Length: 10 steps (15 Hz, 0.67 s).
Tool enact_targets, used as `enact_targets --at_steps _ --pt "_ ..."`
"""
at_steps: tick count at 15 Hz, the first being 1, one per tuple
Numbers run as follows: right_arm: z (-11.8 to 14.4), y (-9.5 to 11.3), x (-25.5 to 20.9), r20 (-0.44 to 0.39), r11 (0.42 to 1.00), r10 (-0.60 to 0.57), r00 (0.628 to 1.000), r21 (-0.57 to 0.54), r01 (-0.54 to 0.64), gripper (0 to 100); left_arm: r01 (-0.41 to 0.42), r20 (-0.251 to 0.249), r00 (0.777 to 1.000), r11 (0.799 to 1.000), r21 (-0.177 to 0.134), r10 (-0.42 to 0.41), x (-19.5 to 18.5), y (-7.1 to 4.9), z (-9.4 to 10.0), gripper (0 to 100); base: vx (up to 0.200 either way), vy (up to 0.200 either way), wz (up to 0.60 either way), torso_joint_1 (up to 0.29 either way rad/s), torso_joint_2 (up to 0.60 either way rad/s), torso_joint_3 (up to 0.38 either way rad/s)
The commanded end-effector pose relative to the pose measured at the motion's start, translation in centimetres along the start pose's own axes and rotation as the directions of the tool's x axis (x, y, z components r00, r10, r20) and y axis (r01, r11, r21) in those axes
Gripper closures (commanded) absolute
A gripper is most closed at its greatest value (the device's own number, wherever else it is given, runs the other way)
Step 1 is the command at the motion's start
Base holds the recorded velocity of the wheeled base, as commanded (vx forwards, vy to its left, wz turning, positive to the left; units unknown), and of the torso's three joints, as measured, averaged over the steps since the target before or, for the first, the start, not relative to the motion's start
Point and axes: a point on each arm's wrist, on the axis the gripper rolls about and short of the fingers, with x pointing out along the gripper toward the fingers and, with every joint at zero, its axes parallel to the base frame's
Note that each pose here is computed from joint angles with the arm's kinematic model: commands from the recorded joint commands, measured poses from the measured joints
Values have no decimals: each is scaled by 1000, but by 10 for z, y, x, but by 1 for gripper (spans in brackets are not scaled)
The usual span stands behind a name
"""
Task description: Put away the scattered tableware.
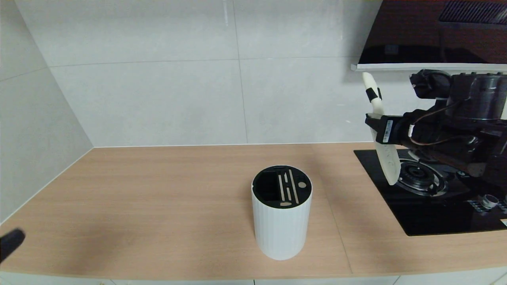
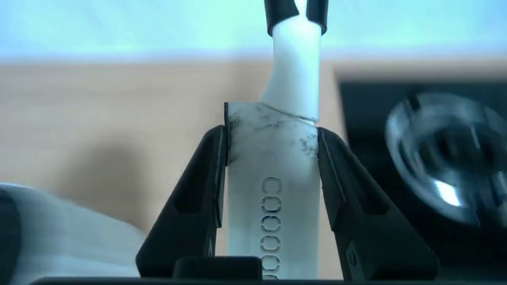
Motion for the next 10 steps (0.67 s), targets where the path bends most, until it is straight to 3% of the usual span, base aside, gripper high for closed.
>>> enact_targets --at_steps 1,3,4,5,6,7,8,9,10 --pt "16 20 -38 65 995 95 993 9 -95 100 163 -94 982 986 -40 -166 111 11 31 0 0 0 0 0 0 0" --pt "15 50 -58 71 982 187 980 2 -187 100 315 -62 943 938 -145 -326 149 -13 4 0 0 0 0 0 0 0" --pt "11 57 -61 57 978 206 977 -4 -207 100 359 -34 929 918 -170 -369 164 -22 -5 0 0 0 0 0 0 0" --pt "7 70 -68 48 966 260 965 -9 -259 100 422 44 905 879 -221 -423 182 -35 -13 0 0 0 0 0 0 0" --pt "6 79 -77 49 953 303 952 -10 -303 100 479 109 877 829 -289 -469 185 -44 -13 0 0 0 0 0 0 0" --pt "6 87 -87 46 940 340 939 -9 -340 100 539 163 840 763 -357 -517 186 -51 -9 0 0 0 0 0 0 0" --pt "3 93 -93 36 930 368 929 -13 -368 100 568 185 819 722 -395 -543 185 -52 -6 0 0 0 0 0 0 0" --pt "-3 101 -98 17 914 405 914 -17 -404 100 621 177 768 648 -441 -615 184 -54 -8 0 0 0 0 0 0 0" --pt "-9 110 -102 -3 899 439 899 -12 -439 100 642 158 743 624 -446 -651 183 -54 -12 0 0 0 0 0 0 0"
